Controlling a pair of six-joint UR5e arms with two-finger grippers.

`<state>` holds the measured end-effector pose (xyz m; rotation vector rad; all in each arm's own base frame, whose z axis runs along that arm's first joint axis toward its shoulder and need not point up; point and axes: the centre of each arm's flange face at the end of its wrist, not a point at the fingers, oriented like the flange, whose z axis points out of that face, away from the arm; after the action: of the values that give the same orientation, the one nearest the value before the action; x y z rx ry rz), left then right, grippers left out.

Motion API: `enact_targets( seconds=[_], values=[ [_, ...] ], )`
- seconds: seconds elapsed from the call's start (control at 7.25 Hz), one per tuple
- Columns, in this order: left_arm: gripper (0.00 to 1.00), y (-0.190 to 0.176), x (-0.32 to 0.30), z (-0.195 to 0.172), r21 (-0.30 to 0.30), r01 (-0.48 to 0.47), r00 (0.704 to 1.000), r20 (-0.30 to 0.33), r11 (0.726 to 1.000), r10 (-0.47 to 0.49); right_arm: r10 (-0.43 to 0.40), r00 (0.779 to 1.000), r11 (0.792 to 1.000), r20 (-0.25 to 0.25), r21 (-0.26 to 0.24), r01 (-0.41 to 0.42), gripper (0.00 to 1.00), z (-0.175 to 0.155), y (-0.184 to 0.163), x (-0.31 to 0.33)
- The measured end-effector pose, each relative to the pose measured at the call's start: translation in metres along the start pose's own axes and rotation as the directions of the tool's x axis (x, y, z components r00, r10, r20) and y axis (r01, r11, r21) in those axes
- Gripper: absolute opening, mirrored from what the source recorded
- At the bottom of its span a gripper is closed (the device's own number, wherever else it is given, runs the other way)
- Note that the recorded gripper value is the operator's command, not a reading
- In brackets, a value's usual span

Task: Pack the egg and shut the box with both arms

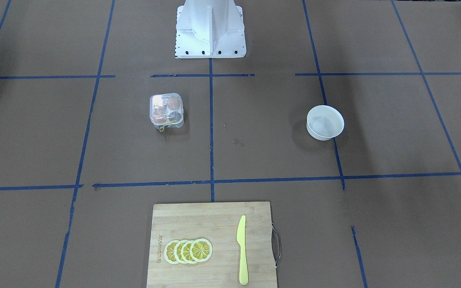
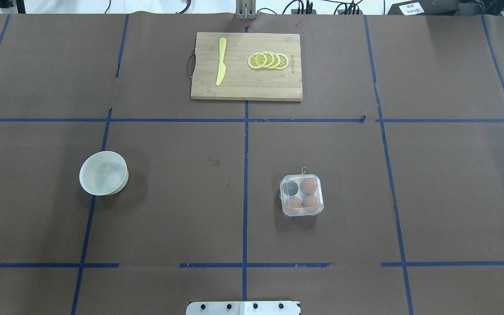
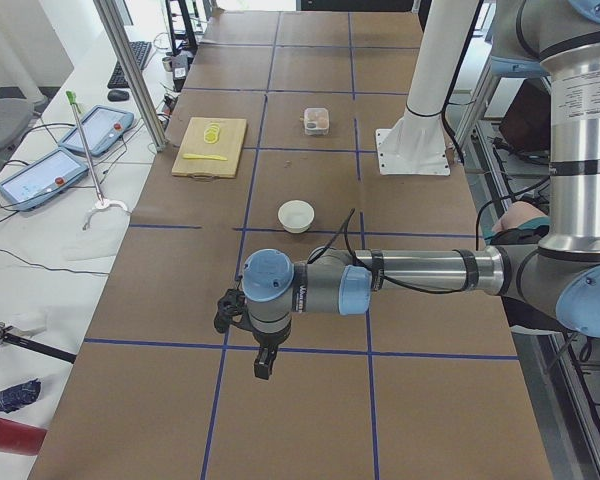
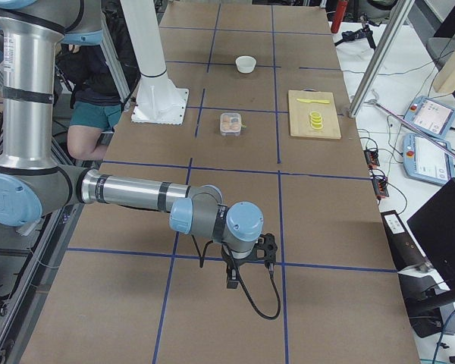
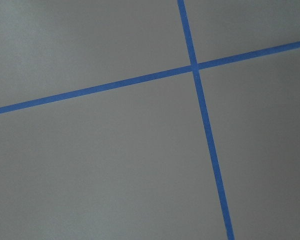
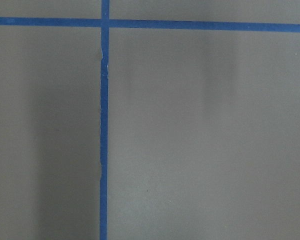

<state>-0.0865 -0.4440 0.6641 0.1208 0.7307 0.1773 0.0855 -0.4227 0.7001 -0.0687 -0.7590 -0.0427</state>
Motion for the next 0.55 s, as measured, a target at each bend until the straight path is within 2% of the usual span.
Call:
enact_targets(
  seconds=[0.55],
  values=[
    [1.0,0.0003,0.0011,0.0051,-0.016,0.005,1.0,-0.009,1.0,-0.005,0.002,1.0,1.0,0.002,-0.001,-0.002,1.0,0.0006,0.0016,0.0002]
  ],
)
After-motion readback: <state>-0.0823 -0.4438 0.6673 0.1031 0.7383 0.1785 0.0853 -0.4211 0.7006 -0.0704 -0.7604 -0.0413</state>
